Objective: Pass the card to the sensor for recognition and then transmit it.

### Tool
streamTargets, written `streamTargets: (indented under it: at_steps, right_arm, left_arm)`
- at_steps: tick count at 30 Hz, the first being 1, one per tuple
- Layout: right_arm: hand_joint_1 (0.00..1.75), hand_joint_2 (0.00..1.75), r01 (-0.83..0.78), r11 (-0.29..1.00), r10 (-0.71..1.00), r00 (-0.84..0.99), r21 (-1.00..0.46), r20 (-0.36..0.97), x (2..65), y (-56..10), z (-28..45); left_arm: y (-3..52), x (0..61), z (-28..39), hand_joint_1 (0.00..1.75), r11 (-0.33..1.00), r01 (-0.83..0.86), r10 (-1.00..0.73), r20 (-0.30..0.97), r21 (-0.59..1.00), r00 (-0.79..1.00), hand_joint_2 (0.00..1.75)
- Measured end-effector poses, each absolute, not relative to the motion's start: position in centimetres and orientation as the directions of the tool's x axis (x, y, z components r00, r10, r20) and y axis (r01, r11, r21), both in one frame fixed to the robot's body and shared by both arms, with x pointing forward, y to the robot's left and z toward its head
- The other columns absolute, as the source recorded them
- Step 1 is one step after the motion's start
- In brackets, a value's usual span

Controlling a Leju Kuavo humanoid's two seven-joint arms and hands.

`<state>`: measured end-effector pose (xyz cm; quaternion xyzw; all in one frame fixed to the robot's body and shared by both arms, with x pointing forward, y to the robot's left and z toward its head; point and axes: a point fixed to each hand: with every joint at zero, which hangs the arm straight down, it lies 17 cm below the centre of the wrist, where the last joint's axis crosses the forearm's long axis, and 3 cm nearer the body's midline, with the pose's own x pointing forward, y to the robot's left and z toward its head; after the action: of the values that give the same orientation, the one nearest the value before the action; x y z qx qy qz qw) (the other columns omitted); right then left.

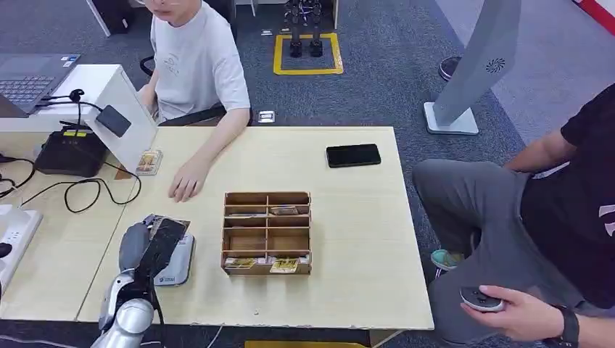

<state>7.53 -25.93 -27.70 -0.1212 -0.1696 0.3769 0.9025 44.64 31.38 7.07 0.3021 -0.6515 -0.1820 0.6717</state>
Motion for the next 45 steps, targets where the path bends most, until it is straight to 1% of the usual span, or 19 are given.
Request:
streamTargets:
  at_steps: [9,21,30,31,33,36,42,45]
  right_arm:
    - [0.00,0.00,-0.632,0.692,0.716,0.664,-0.348,0.217,7.5,-26.0,-27.7]
    - [0.00,0.00,-0.632,0.693,0.715,0.664,-0.348,0.218,7.5,-26.0,-27.7]
    - [0.00,0.00,-0.632,0.692,0.715,0.665,-0.349,0.215,7.6,-26.0,-27.7]
    - [0.00,0.00,-0.632,0.692,0.715,0.665,-0.349,0.215,7.6,-26.0,-27.7]
    - [0.00,0.00,-0.633,0.691,0.717,0.663,-0.349,0.216,7.6,-26.0,-27.7]
    - [0.00,0.00,-0.637,0.686,0.721,0.658,-0.351,0.216,7.7,-26.0,-27.7]
    - [0.00,0.00,-0.636,0.686,0.722,0.657,-0.354,0.219,8.0,-26.0,-27.6]
    - [0.00,0.00,-0.634,0.687,0.720,0.657,-0.354,0.222,8.1,-25.9,-27.6]
  left_arm:
    - [32.8,42.8,4.0,1.75,0.774,-0.124,-0.603,0.783,0.620,0.152,1.75]
    - [33.0,42.4,3.3,1.75,0.762,-0.114,-0.617,0.769,0.637,0.167,1.75]
    - [33.6,42.1,2.4,1.75,0.643,-0.132,-0.728,0.655,0.755,0.202,1.75]
    - [33.9,42.1,2.4,1.75,0.606,-0.140,-0.755,0.622,0.783,0.209,1.75]
    - [34.5,42.0,2.6,1.75,0.474,-0.164,-0.836,0.501,0.865,0.222,1.75]
    - [34.7,42.1,1.9,1.75,0.379,-0.157,-0.884,0.407,0.912,0.232,1.75]
    - [34.7,42.0,-0.5,1.75,0.345,-0.113,-0.897,0.362,0.932,0.253,1.75]
    - [34.3,42.2,-1.0,1.75,0.362,-0.096,-0.896,0.374,0.927,0.239,1.75]
